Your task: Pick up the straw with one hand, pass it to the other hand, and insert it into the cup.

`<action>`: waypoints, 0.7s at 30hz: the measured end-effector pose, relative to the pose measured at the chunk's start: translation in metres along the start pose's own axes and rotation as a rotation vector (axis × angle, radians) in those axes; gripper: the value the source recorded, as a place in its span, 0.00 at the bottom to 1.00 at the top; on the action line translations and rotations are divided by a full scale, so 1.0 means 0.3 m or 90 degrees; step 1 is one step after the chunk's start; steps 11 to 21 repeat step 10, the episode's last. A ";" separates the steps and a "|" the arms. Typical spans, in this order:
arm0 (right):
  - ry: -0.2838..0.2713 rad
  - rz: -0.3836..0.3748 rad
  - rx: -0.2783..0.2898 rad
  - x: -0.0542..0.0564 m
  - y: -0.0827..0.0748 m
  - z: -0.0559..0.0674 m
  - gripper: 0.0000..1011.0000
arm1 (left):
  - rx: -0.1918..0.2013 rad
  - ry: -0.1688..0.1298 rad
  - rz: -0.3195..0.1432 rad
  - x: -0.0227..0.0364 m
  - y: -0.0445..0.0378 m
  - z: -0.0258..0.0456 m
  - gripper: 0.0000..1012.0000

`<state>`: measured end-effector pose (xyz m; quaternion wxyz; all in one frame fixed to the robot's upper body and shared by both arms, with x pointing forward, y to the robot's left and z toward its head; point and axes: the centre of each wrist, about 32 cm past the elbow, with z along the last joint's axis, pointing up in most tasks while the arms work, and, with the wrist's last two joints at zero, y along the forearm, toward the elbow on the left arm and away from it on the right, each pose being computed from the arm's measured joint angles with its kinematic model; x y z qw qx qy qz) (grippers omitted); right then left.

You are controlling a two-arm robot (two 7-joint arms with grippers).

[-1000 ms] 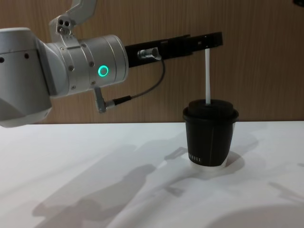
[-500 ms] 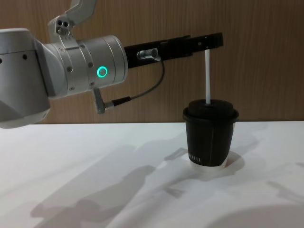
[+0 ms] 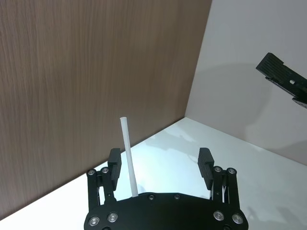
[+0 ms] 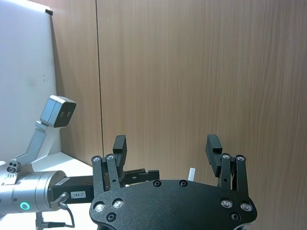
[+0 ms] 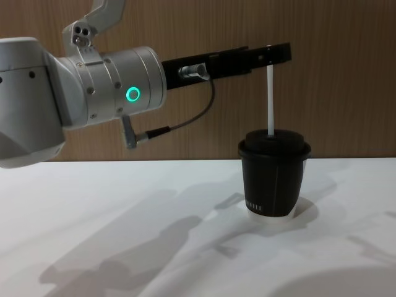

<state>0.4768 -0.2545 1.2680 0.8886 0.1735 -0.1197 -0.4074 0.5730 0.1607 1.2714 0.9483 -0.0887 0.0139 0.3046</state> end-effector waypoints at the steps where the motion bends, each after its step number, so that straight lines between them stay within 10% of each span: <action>1: 0.000 0.000 0.000 0.000 0.000 0.000 0.99 | 0.000 0.000 0.000 0.000 0.000 0.000 0.99; 21: 0.002 0.000 0.001 -0.001 0.002 0.001 0.99 | 0.000 0.000 0.000 0.000 0.001 0.000 0.99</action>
